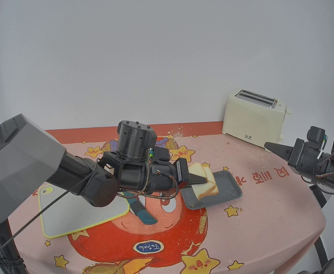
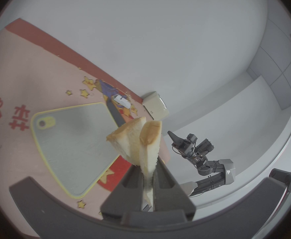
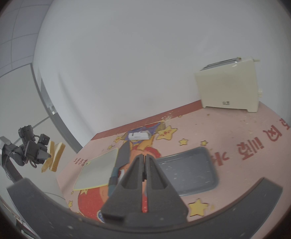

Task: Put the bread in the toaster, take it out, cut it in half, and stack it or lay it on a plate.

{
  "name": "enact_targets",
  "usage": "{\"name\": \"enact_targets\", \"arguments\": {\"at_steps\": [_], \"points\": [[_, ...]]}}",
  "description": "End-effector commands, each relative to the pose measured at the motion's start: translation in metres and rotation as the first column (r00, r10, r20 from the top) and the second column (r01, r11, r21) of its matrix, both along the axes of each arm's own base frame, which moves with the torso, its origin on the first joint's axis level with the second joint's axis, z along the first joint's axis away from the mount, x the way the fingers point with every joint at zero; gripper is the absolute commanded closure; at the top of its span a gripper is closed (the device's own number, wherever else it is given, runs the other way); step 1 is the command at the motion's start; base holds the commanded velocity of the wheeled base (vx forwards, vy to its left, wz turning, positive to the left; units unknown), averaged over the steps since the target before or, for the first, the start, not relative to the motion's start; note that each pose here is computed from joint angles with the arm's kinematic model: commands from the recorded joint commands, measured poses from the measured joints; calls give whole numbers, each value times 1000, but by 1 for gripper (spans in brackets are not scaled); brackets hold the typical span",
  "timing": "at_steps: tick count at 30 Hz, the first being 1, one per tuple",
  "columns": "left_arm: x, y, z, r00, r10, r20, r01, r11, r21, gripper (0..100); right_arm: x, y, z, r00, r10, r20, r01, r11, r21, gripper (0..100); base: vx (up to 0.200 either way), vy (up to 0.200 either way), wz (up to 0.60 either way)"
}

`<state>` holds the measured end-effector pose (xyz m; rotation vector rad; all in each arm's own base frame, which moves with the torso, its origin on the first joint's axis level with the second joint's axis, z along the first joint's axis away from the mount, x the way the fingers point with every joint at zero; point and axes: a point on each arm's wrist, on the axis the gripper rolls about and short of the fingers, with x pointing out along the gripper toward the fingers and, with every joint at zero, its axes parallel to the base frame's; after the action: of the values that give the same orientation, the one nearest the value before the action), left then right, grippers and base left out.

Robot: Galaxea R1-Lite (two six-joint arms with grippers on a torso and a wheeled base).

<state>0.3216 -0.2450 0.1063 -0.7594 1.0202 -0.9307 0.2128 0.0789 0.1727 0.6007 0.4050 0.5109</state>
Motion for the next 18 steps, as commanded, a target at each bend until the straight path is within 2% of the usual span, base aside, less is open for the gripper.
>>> {"name": "enact_targets", "arguments": {"at_steps": [1,6,9,12,18], "points": [[10,-12,-24,999,-4,-36,5,1000,24,100,-2,3,-2,1000,14,-2,-14,1000,-5,100,0,0,0],[15,-21,-34,999,-6,-42,7,999,32,100,-1,2,-2,1000,10,-1,-10,1000,-8,100,0,0,0],[18,-24,-40,997,7,-81,-5,1000,29,100,-2,2,-1,1000,11,3,-11,1000,-8,100,0,0,0],[17,-27,-43,996,12,-88,-9,999,34,100,-2,3,-1,1000,15,9,-15,1000,-14,100,0,0,0],[19,-27,-41,996,17,-83,-15,999,29,100,-2,2,-1,1000,19,18,-18,999,-29,100,0,0,0]]}}
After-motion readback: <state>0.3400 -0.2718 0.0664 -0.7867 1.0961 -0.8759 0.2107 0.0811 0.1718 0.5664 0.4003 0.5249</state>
